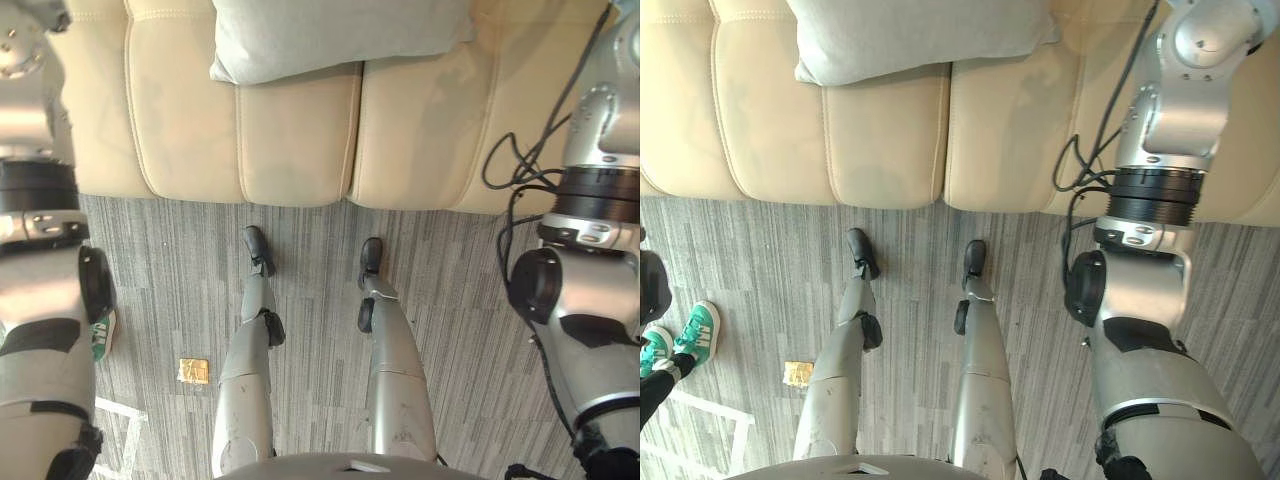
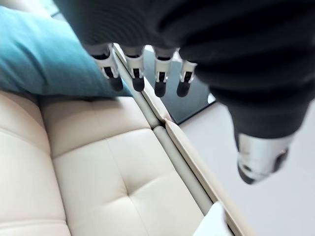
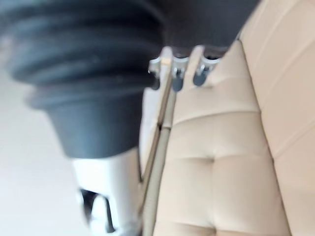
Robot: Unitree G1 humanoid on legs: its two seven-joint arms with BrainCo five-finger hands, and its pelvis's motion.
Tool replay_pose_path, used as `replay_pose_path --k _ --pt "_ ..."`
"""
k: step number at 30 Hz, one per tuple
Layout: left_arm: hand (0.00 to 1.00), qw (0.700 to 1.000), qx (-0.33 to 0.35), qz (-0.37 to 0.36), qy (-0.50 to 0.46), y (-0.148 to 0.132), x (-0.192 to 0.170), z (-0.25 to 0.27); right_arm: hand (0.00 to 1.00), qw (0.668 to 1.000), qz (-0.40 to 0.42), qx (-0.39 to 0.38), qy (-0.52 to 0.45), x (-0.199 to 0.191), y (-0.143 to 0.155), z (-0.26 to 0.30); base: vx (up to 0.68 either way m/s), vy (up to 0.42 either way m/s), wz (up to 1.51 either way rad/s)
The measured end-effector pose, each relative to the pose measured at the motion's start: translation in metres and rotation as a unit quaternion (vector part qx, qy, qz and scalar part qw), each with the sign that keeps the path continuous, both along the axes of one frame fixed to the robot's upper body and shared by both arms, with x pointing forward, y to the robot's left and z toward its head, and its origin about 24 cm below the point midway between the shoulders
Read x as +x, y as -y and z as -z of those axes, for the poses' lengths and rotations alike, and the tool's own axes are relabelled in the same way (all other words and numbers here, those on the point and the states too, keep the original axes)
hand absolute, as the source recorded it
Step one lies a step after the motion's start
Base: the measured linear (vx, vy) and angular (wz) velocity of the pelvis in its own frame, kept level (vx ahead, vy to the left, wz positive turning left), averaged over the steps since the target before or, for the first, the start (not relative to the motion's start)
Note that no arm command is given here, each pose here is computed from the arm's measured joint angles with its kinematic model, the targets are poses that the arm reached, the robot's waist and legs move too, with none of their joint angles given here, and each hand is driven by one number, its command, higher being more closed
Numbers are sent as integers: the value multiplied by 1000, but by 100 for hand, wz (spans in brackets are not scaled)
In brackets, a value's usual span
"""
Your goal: Pick up cushions and gather them together orderly.
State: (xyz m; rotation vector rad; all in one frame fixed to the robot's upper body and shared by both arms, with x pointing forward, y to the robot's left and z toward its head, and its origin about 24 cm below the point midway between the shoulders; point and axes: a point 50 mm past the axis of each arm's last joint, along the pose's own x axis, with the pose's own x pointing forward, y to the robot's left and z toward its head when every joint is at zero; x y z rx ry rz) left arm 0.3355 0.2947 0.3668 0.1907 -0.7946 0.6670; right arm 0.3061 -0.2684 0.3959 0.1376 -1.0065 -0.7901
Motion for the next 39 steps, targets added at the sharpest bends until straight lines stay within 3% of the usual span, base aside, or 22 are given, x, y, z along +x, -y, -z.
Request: replay_pose_path --k 6,10,13,15,17,19,20,22,23,24,26,30,39 --pt "0 997 -43 -5 -62 -33 -14 78 0 998 -35 -24 -53 2 11 55 -27 -115 1" --pt "0 989 -73 28 -126 -23 -30 159 0 990 -44 -44 -123 -14 14 126 5 -80 13" --pt "0 959 -128 59 -244 -3 -62 259 0 968 -92 -41 -229 -32 0 206 46 -116 11" --pt "0 920 -177 85 -340 19 -98 327 0 932 -131 -57 -334 -49 -17 266 33 -111 -1" --pt "0 898 -201 96 -379 30 -113 353 0 910 -150 -62 -382 -58 -26 292 44 -67 -2" --pt "0 840 -247 107 -471 49 -148 406 0 851 -185 -52 -488 -78 -46 352 76 -66 -11" --pt "0 828 -249 107 -490 52 -154 415 0 838 -188 -50 -510 -82 -49 364 83 -49 -17" --pt "0 771 -273 102 -567 64 -184 453 0 772 -215 -19 -597 -104 -63 417 102 -30 -28" --pt "0 757 -280 100 -581 66 -190 461 0 760 -217 -10 -612 -109 -65 426 97 -12 -39" --pt "0 722 -292 92 -620 71 -206 479 0 725 -227 11 -650 -122 -71 450 68 -2 -30" --pt "0 679 -299 86 -665 80 -227 497 0 674 -231 27 -701 -142 -75 478 56 16 -29" --pt "0 648 -313 72 -691 82 -242 509 0 618 -230 49 -750 -164 -78 504 21 33 -31" --pt "0 633 -356 19 -687 75 -251 515 0 566 -231 97 -786 -182 -83 527 -45 5 -12"
